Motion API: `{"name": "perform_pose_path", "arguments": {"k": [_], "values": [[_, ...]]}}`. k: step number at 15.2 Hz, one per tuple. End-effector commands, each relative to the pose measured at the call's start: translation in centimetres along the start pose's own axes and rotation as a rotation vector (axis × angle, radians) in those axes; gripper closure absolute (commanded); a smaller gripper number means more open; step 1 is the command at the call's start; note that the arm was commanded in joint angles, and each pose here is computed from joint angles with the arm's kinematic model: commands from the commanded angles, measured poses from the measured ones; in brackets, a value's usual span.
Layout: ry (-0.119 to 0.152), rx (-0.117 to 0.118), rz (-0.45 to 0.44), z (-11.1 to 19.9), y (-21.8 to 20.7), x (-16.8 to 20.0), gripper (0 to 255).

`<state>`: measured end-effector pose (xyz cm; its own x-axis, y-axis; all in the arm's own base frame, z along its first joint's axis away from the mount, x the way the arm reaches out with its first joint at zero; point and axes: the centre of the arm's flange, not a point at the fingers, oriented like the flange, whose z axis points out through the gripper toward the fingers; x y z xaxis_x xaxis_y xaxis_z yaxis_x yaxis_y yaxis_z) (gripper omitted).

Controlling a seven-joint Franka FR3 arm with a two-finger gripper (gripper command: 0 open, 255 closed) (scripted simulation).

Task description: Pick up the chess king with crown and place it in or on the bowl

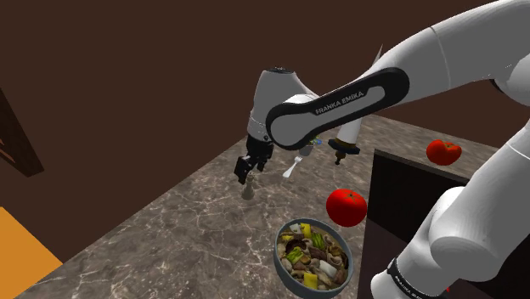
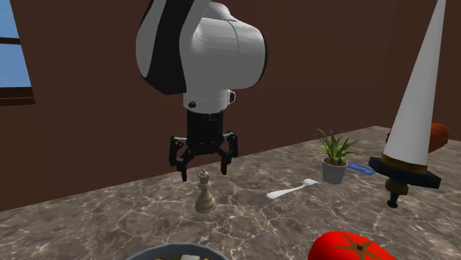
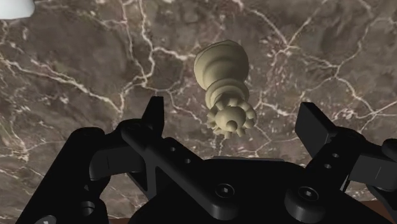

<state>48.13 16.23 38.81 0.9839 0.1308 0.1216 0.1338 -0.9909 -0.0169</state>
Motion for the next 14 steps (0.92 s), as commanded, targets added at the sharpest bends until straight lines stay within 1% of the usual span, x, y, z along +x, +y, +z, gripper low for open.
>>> {"name": "perform_pose_path", "arguments": {"k": [1,7,8,14], "values": [[0.0,0.0,0.0,0.43,-0.01,-0.08,0],[0.0,0.0,0.0,0.42,-0.01,-0.08,0],[0.0,0.0,0.0,0.42,-0.01,-0.08,255],[0.0,0.0,0.0,0.42,0.0,-0.07,255]]}}
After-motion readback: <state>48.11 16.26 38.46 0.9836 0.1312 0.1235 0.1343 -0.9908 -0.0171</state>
